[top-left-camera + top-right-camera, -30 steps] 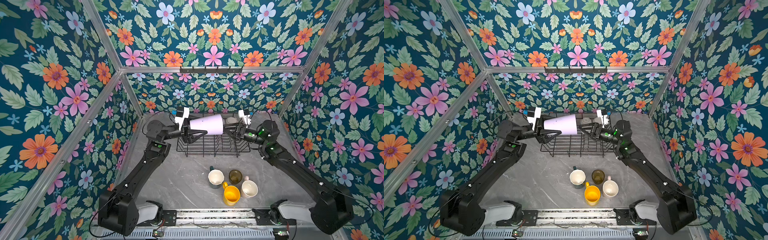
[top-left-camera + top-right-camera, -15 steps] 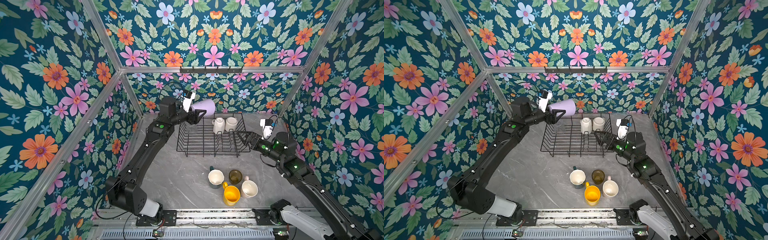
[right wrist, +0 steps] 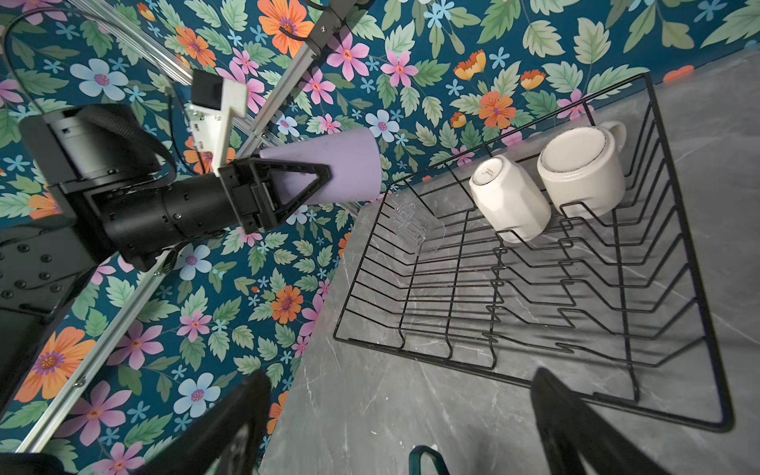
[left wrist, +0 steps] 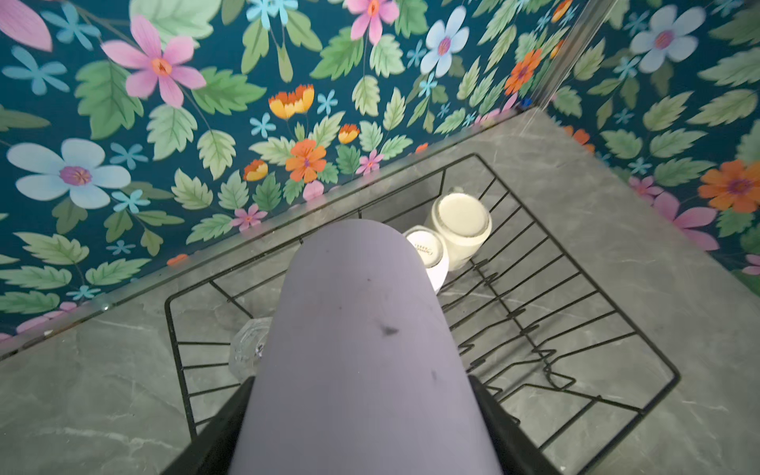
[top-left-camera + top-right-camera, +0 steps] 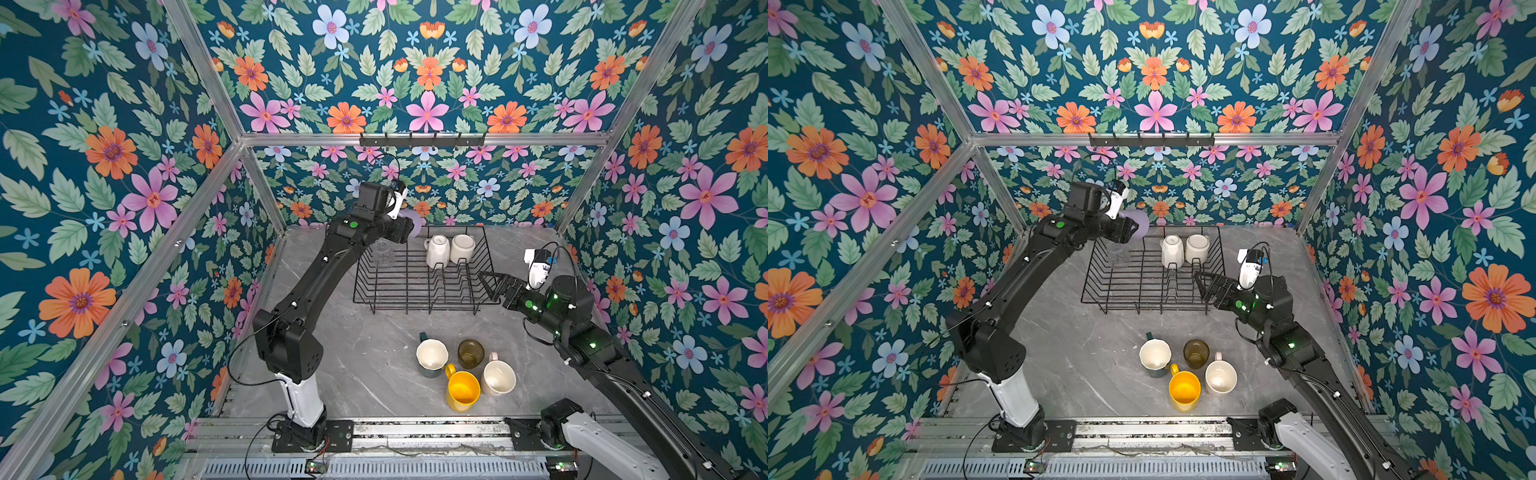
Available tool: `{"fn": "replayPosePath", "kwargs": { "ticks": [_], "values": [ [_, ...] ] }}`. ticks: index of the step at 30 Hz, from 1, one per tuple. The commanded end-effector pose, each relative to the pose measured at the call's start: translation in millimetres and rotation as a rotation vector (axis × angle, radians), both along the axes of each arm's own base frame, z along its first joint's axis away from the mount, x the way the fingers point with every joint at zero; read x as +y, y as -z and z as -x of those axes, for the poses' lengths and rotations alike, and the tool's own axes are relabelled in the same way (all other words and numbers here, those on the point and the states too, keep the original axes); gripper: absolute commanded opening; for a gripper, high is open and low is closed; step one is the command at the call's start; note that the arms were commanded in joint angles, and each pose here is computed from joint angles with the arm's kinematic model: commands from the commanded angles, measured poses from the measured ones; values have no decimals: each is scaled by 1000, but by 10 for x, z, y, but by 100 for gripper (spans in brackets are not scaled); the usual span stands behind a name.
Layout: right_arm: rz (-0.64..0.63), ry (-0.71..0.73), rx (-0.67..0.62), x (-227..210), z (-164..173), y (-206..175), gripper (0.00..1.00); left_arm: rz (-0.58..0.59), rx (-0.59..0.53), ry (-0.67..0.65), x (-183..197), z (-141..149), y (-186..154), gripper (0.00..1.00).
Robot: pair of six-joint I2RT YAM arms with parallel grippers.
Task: Load cups into a dish rack
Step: Place the cup upside down at the dish rack.
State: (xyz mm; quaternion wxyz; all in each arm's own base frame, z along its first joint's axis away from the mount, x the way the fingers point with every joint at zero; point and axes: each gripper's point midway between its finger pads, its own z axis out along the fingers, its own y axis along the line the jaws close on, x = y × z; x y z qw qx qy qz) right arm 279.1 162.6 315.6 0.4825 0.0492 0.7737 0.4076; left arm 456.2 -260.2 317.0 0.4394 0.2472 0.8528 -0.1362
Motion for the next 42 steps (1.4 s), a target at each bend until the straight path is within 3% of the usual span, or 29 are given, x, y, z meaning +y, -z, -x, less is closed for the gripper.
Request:
{"fn": "replayPosePath", "kwargs": {
  "ticks": [1,15,42],
  "values": [
    [28,2,-12,-23,21,25,97,-109,52,-69,110,-69,205,0],
    [52,41,42,-140,125,310,97,-204,120,-74,-43,-339,776,0],
    [36,34,75,-79,38,452,97,-310,158,-126,-131,-663,1712,0]
  ]
}}
